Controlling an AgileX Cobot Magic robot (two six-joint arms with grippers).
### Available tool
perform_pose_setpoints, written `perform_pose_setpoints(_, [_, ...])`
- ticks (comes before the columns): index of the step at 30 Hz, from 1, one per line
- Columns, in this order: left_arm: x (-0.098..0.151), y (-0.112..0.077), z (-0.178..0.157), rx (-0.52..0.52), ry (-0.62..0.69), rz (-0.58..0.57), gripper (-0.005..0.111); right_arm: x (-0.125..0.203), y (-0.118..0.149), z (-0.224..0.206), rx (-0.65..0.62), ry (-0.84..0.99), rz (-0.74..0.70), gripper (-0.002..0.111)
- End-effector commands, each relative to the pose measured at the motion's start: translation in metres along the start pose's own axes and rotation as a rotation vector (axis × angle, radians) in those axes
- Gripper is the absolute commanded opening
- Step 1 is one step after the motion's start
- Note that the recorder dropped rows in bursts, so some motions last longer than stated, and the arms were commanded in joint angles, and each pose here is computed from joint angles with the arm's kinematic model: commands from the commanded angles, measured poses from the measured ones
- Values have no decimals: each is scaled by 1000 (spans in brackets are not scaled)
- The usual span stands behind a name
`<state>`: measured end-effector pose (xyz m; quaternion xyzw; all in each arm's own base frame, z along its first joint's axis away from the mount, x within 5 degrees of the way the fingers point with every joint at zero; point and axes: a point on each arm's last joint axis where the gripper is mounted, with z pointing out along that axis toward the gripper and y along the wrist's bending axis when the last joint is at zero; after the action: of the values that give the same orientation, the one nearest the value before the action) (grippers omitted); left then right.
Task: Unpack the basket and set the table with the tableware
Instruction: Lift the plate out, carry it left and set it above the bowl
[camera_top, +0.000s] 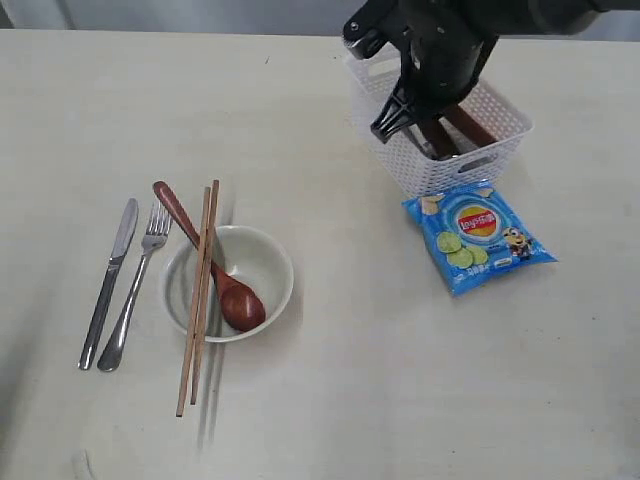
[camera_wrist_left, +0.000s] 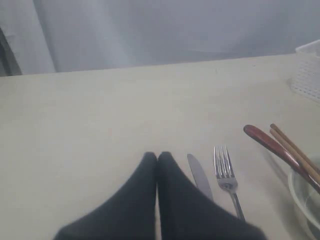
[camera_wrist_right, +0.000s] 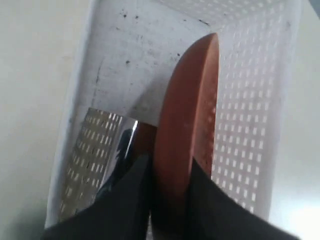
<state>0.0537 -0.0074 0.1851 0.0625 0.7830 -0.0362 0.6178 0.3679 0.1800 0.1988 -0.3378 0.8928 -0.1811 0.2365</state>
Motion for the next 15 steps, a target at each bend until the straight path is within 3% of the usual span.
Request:
perform_pose_setpoints(1, [1,0,0,-1,-3,-11,0,5,-18,0,101,38,39,0])
perform_pose_setpoints(8, [1,0,0,-1,-3,-11,0,-7,-15,-16,110,-22,25,0])
perform_pose_setpoints(15, [1,0,0,-1,-3,-11,0,-40,-10,-69,125,-192,21,0])
